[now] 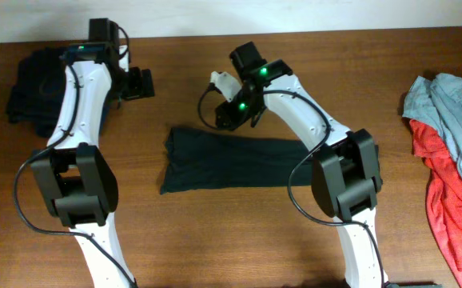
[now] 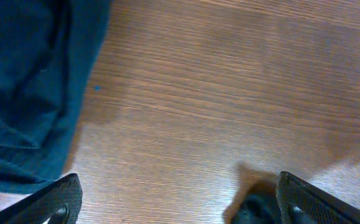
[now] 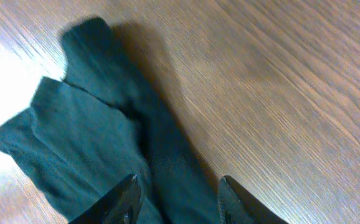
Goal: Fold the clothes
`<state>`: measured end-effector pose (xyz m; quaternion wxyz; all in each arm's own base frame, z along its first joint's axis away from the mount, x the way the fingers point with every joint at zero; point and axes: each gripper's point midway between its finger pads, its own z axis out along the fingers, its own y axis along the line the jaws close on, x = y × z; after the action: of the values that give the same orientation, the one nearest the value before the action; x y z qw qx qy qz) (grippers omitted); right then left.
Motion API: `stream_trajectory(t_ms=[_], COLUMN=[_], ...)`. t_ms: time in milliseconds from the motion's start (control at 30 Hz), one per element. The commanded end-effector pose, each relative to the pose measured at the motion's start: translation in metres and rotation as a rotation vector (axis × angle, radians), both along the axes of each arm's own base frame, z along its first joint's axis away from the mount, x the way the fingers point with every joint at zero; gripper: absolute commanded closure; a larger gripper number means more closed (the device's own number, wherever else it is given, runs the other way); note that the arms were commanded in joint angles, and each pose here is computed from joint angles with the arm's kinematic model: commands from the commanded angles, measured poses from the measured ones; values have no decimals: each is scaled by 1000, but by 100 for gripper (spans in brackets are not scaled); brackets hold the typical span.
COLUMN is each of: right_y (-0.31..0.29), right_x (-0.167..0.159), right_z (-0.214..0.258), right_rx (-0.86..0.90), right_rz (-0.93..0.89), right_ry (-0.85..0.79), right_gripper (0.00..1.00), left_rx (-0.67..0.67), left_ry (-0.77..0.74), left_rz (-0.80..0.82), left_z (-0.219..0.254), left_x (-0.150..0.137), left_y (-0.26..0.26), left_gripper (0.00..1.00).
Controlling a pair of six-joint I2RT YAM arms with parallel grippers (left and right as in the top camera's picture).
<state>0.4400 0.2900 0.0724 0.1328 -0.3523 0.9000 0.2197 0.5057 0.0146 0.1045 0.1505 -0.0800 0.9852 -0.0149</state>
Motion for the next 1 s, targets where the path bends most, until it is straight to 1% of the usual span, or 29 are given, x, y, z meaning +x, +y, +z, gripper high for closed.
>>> stream_trajectory(t_ms=[0, 300, 400, 500, 667, 967], right_y=[6, 14, 14, 17, 30, 36], right_x=[-4, -12, -12, -15, -25, -33], right_z=[-3, -26, -26, -27, -26, -34], right_rx=[-12, -42, -42, -37, -4, -17], right_rz=[-9, 15, 16, 54, 97, 170], right_ry=[8, 39, 39, 29, 44, 19], right_gripper=[54, 53, 51, 50, 50, 51], left_rx=[-28, -28, -28, -28, -28, -28], left_ry=[-15, -15, -15, -15, -15, -15], left_rz=[3, 5, 5, 5, 5, 5], left_z=[8, 8, 8, 8, 8, 8], left_x=[0, 0, 0, 0, 0, 0], left_y=[-6, -5, -5, -5, -5, -5], left_gripper=[1, 1, 1, 1, 1, 1])
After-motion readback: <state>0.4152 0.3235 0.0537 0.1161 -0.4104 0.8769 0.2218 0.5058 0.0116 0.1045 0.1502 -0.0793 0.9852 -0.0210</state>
